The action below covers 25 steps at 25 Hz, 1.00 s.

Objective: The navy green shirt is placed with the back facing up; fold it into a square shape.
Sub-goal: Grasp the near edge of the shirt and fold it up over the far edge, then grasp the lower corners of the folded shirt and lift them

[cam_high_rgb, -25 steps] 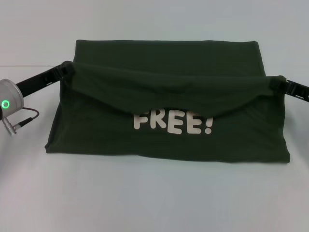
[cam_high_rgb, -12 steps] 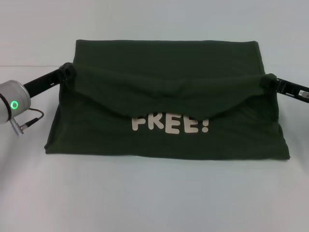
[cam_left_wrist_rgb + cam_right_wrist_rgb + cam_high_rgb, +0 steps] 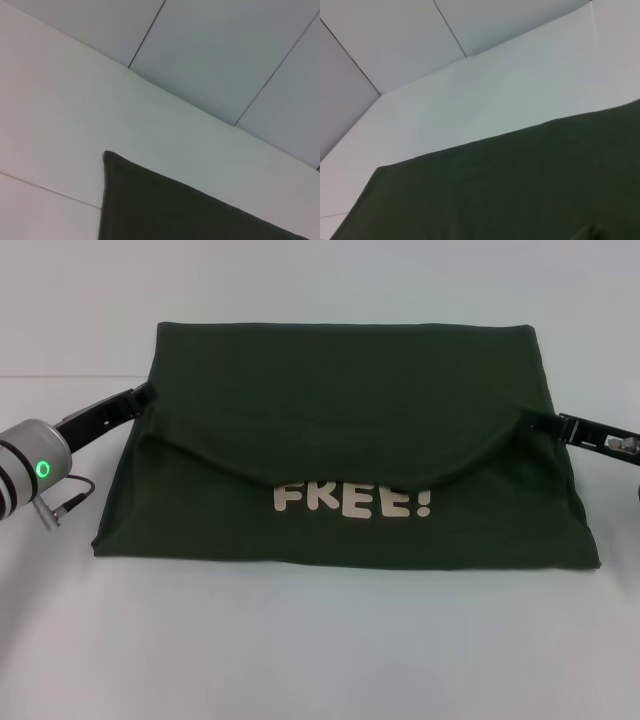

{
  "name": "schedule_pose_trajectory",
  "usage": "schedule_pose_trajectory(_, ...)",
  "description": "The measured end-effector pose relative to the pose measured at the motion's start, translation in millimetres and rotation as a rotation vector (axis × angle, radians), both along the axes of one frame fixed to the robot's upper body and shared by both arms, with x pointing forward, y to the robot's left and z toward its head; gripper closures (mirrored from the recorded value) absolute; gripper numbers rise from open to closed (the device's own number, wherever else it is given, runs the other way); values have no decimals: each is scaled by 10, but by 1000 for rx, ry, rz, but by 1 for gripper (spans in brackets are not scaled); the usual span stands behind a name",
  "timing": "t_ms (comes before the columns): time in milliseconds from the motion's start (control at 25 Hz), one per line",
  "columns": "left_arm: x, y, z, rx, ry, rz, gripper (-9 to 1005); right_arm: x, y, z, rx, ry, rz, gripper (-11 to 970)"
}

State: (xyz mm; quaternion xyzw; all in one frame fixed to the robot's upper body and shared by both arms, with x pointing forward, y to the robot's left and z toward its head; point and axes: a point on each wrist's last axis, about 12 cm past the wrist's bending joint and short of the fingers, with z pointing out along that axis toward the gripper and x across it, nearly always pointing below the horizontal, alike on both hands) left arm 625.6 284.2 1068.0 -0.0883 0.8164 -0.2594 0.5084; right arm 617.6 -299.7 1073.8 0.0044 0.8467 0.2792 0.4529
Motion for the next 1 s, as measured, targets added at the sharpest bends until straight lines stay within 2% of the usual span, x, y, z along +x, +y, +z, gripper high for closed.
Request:
schedule_pose_trajectory(40, -2, 0, -5, -2, -1, 4, 860, 0, 0, -4, -1, 1, -2, 745)
schedule_pose_trajectory(400, -100, 45, -45, -38, -5, -17, 531, -115, -191, -21, 63, -10, -55, 335)
schedule_pose_trajectory(560, -207, 115, -29, -89, -23, -70, 415, -278, -373, 8, 101, -17, -7, 222)
schedule_pose_trajectory(600, -318, 215, 21, -147, -22, -151, 392, -310, -392, 9, 108, -15, 6, 194)
schedule_pose_trajectory(640, -323, 224, 23, -147, -21, -155, 370, -352, -425, 10, 115, -13, 19, 166)
schedule_pose_trajectory(720, -383, 288, 81, -173, 2, -234, 315, -424, -463, 3, 128, -7, 41, 110)
schedule_pose_trajectory(760, -383, 288, 81, -173, 2, -234, 284, -457, -475, -3, 134, -4, 51, 95)
schedule_pose_trajectory(800, -432, 392, 127, -166, 63, -308, 252, -484, -480, -9, 138, -1, 60, 80)
schedule_pose_trajectory(1000, -459, 487, 142, -124, 124, -350, 116, -546, -483, -48, 132, 7, 79, 19)
